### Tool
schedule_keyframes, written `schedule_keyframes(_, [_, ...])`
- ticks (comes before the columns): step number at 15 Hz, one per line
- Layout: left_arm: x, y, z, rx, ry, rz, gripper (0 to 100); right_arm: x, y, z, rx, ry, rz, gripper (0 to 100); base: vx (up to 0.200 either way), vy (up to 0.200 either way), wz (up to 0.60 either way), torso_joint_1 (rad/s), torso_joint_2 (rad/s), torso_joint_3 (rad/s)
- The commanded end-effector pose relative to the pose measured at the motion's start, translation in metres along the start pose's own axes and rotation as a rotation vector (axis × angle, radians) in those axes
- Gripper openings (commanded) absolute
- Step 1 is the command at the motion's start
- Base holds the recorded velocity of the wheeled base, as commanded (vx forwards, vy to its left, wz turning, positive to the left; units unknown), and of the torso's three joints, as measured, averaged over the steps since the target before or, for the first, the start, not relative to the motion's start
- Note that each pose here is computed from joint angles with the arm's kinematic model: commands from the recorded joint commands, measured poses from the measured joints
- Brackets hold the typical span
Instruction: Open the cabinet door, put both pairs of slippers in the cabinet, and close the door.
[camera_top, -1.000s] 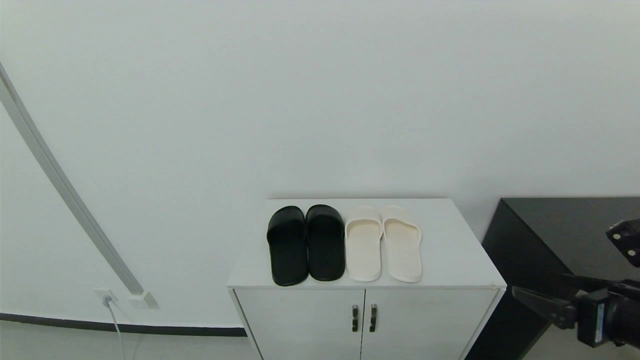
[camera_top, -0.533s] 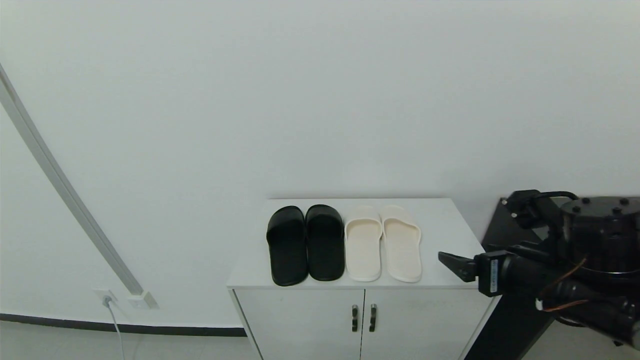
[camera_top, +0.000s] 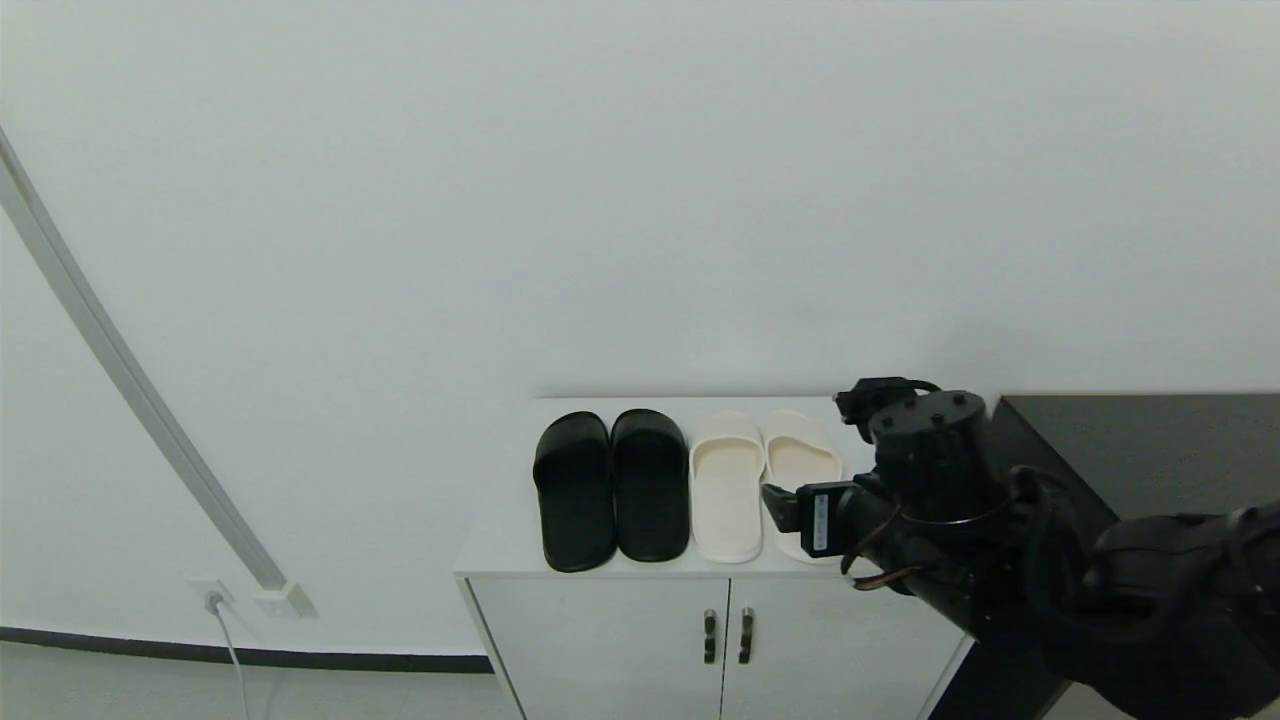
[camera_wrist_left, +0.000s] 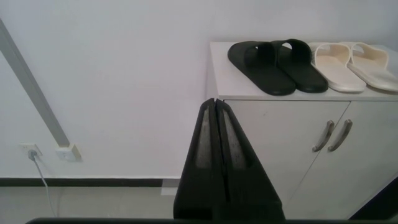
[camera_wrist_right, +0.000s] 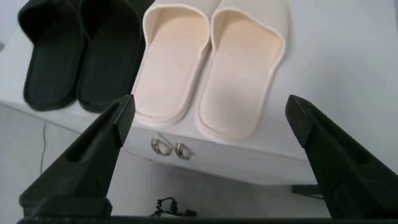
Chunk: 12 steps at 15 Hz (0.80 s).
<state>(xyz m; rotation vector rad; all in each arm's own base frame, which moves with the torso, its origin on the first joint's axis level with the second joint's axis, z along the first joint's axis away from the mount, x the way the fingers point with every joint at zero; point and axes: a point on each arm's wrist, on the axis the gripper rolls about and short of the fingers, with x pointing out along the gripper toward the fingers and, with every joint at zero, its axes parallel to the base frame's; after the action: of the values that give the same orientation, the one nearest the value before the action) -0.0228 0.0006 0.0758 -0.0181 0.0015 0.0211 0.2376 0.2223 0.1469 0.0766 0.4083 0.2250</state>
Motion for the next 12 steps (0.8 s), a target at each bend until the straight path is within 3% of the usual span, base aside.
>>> schedule_keyframes(1, [0.000,0.000,0.000,0.000,0.000,0.000,0,0.026,0.014,-0.015,-0.007,0.036,-0.019,100,0.000,0.000,0.00,0.000,0.00,0.000])
schedule_keyframes(8, [0.000,0.000,0.000,0.001,0.000,0.000,0,0.082,0.031,-0.039,0.023,-0.015,-0.137,100,0.000,0.000,0.00,0.000,0.00,0.000])
schedule_keyframes(12, [0.000,0.000,0.000,0.001,0.000,-0.001,0,0.118,0.029,-0.043,0.044,-0.049,-0.194,100,0.000,0.000,0.00,0.000,0.00,0.000])
